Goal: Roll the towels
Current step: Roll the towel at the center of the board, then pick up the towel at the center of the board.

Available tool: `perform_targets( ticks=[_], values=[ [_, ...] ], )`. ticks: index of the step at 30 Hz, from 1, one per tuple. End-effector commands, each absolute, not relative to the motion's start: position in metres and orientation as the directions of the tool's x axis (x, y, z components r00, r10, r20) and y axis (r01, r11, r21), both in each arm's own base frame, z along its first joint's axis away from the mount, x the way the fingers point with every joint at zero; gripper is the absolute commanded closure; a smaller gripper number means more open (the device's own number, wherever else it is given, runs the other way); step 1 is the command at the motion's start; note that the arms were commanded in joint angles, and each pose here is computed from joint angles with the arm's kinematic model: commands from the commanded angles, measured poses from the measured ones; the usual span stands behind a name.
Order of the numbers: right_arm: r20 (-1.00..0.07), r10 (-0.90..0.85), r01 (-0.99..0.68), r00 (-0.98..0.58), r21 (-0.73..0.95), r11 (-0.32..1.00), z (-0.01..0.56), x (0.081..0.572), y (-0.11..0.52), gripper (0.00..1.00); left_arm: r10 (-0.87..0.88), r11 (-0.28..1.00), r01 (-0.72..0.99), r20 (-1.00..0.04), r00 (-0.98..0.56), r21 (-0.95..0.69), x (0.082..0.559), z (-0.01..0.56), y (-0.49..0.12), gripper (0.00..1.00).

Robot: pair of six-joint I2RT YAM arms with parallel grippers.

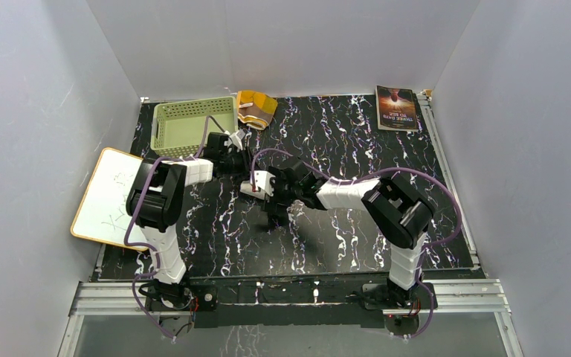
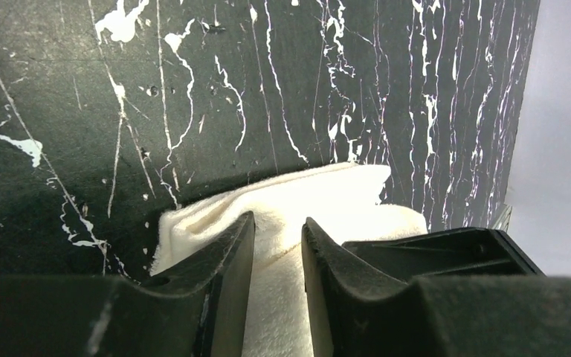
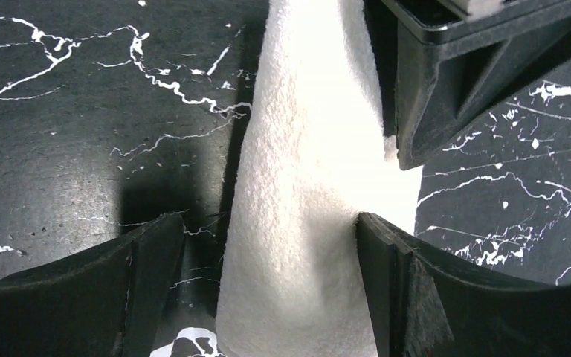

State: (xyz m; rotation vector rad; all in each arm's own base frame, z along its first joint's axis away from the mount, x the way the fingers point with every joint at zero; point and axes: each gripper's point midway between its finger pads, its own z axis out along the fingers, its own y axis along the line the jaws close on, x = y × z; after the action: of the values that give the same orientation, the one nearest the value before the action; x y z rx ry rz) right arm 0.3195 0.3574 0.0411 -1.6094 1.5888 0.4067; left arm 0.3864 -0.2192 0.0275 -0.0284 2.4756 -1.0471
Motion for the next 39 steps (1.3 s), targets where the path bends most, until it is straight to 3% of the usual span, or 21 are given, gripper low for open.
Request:
perform_targets(
  ticks=[1,4,8,13,17,20,24,30,39],
  values=[
    [-0.757,-0.649,-0.948,0.076,-0.257,0.188,0.029,0.322,0.352,0.16,-0.194,0.767,0.109,-0.391,-0.900,-0.632,0.386,0.032,-0.207,0.68],
    [-0.767,-0.637,-0.954,0.070,-0.238,0.182,0.025,0.323,0.356,0.18,-0.240,0.757,0.119,-0.444,-0.863,-0.642,0.401,0.068,-0.200,0.61],
    [-0.779,-0.625,-0.957,0.048,-0.215,0.196,0.026,0.335,0.361,0.21,-0.325,0.741,0.149,-0.543,-0.774,-0.655,0.422,0.140,-0.177,0.42],
    [-0.819,-0.566,-0.948,-0.087,-0.106,0.300,0.036,0.359,0.359,0.29,-0.349,0.756,0.165,-0.603,-0.717,-0.634,0.421,0.194,-0.151,0.25],
    [-0.832,-0.475,-0.906,-0.287,0.075,0.416,0.054,0.373,0.361,0.33,-0.332,0.765,0.151,-0.584,-0.741,-0.626,0.402,0.185,-0.148,0.24],
    [-0.792,-0.249,-0.760,-0.558,0.367,0.536,0.070,0.382,0.355,0.36,-0.360,0.742,0.112,-0.534,-0.765,-0.661,0.380,0.162,-0.150,0.23],
    [-0.668,-0.019,-0.594,-0.744,0.647,0.478,0.077,0.374,0.352,0.48,-0.381,0.703,0.044,-0.428,-0.819,-0.710,0.347,0.117,-0.165,0.24],
    [-0.573,0.030,-0.494,-0.819,0.732,0.469,0.060,0.368,0.354,0.61,-0.422,0.672,0.007,-0.390,-0.818,-0.741,0.339,0.095,-0.197,0.23],
    [-0.565,0.029,-0.479,-0.824,0.724,0.497,0.050,0.368,0.351,0.65,-0.547,0.563,-0.076,-0.302,-0.781,-0.823,0.366,0.080,-0.220,0.22]
  ],
)
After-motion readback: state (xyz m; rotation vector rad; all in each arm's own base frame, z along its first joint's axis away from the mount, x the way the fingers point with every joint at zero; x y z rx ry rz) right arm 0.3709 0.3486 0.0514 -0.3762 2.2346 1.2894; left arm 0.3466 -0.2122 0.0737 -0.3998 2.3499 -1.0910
